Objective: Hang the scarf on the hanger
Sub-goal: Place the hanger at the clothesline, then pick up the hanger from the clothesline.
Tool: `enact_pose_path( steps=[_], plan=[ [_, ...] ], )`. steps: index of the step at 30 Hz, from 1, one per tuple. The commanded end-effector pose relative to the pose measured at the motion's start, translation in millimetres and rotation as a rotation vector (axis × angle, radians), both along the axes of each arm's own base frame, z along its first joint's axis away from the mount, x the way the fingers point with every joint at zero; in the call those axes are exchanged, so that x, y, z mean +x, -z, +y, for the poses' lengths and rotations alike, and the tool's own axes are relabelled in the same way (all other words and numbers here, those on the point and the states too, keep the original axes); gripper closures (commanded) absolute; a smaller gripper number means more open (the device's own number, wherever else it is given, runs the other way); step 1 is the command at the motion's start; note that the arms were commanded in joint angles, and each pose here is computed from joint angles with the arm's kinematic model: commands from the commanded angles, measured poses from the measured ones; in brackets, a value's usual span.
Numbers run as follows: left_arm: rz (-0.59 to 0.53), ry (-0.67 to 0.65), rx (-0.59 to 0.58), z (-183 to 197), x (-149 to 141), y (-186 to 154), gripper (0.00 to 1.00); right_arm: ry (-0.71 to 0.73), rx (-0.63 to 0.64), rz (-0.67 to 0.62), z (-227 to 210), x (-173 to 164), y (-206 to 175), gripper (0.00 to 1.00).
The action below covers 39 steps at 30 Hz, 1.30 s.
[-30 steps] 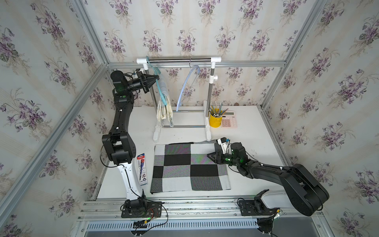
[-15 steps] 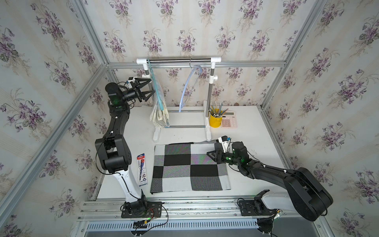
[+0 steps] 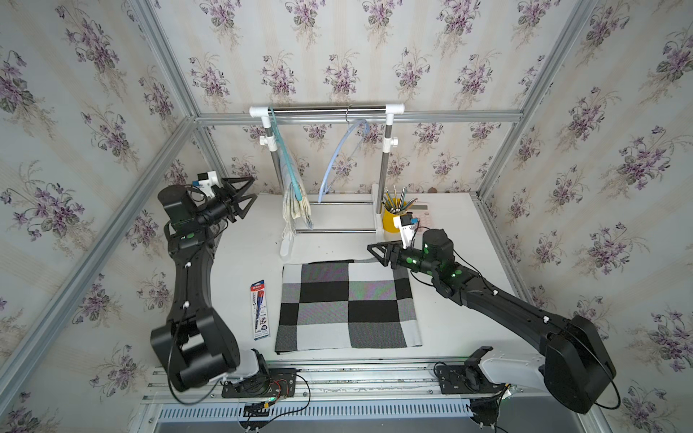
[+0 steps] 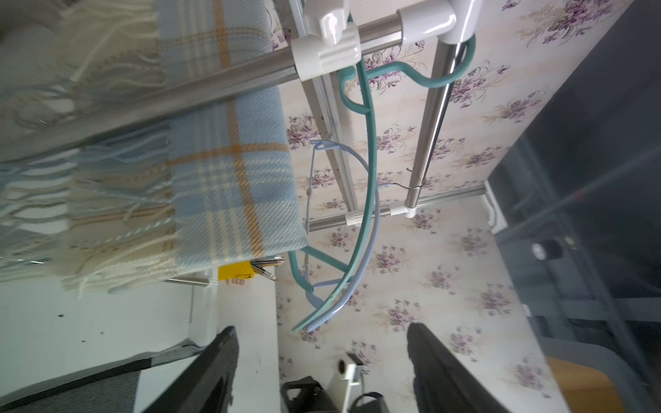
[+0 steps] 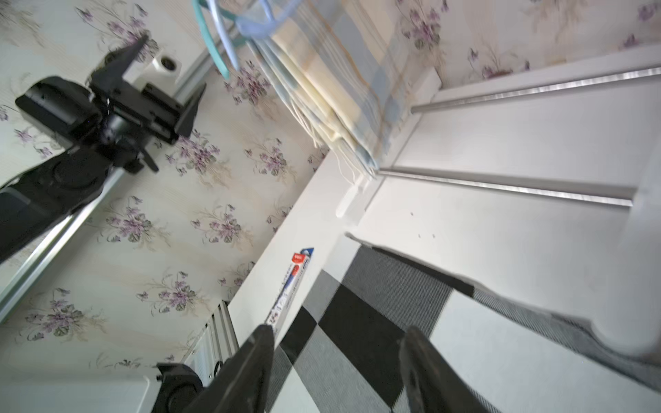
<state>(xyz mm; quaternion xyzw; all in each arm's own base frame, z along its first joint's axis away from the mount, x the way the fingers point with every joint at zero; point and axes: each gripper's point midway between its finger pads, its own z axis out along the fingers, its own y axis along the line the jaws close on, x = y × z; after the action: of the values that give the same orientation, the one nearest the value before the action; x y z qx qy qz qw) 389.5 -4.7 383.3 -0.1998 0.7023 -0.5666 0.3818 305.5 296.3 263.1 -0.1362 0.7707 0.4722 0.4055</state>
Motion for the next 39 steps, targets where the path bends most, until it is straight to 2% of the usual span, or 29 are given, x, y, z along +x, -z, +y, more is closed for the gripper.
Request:
enact_pose_path(
  steps=[1,7,12,16,20,25,35,38,39],
  plan=[
    [0.208,-0.185,0.356,15,-45,86,0.22,0.058,-0.072,-0.015,11,26,-24,0.38],
    [0.241,-0.209,0.427,1,-102,126,0.22,0.106,0.008,-0.087,53,81,-106,0.36],
    [0.26,-0.137,0.44,-17,-133,142,0.22,0.067,0.09,-0.095,94,120,-140,0.35],
    [0.258,-0.088,0.418,-30,-151,157,0.22,0.032,0.126,-0.062,125,149,-140,0.35],
    [0.223,-0.063,0.384,-39,-156,151,0.23,0.002,0.192,-0.111,138,156,-157,0.41],
    [0.237,-0.052,0.382,-39,-155,154,0.23,0.021,0.231,-0.11,140,162,-161,0.51],
    [0.236,-0.037,0.366,-40,-153,156,0.23,-0.022,0.278,-0.132,137,154,-181,0.87],
    [0.242,-0.036,0.364,-41,-153,157,0.23,-0.014,0.278,-0.123,134,156,-181,0.87],
    [0.244,-0.036,0.362,-41,-153,158,0.23,0.001,0.272,-0.115,132,159,-179,0.83]
  ],
)
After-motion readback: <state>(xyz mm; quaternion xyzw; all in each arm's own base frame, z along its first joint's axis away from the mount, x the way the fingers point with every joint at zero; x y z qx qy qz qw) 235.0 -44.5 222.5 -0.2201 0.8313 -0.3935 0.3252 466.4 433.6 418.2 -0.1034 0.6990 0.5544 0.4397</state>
